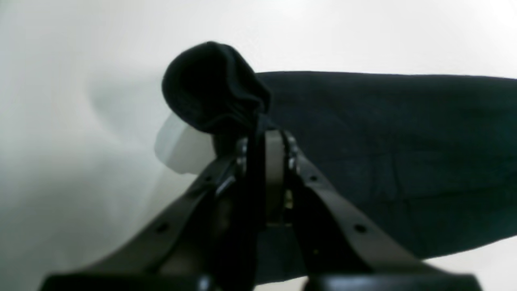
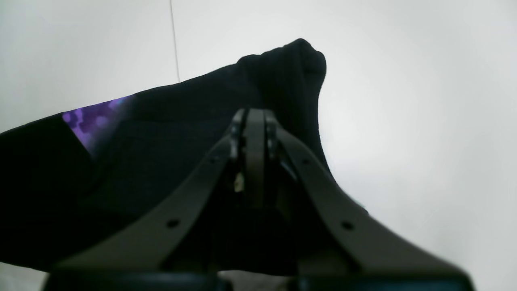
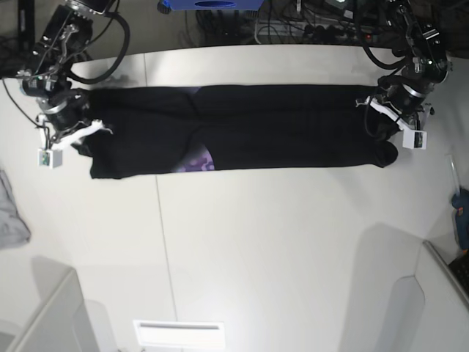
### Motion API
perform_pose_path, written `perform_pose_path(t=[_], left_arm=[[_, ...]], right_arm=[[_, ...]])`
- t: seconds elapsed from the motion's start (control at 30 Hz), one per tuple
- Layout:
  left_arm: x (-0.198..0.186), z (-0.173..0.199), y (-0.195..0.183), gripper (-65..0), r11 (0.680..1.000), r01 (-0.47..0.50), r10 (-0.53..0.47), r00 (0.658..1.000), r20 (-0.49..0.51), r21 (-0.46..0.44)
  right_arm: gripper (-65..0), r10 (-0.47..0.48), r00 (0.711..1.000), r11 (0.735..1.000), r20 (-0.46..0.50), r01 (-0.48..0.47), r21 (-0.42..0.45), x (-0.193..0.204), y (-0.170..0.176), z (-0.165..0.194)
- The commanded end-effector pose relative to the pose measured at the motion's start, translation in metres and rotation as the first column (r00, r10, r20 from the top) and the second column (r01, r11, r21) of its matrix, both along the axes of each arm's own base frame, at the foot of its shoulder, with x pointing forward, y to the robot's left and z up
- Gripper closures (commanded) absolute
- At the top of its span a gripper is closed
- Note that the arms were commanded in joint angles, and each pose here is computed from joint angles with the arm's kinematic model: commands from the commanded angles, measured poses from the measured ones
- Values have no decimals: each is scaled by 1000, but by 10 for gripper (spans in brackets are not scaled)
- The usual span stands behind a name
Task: Fold the T-shirt properly
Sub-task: 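Drag the strip end held by the left gripper toward the shirt's middle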
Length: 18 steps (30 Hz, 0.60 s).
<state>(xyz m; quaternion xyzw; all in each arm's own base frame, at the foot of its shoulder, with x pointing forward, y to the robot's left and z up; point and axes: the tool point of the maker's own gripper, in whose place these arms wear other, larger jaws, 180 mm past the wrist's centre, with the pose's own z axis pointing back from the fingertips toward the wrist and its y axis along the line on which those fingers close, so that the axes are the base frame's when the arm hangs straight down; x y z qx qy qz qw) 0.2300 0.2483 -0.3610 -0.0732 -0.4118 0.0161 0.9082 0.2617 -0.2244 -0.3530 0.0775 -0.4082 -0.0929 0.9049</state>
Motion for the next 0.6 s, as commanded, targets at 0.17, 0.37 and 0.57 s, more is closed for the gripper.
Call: perform_pose_path(t=[0.17,0.37,0.57], left_arm=[[11,11,-38,0,995,95,-93,994,52,-34],[16,6,-66,0,990,118,-115,993,38,-82],[15,-2,-101,0,977,166,-166,986,17,-133]], right_arm=[[0,1,999,1000,48,0,-9,6,-3,12],[0,1,999,1000,48,0,-9,6,-3,12],[0,1,999,1000,48,0,-9,6,-3,12]])
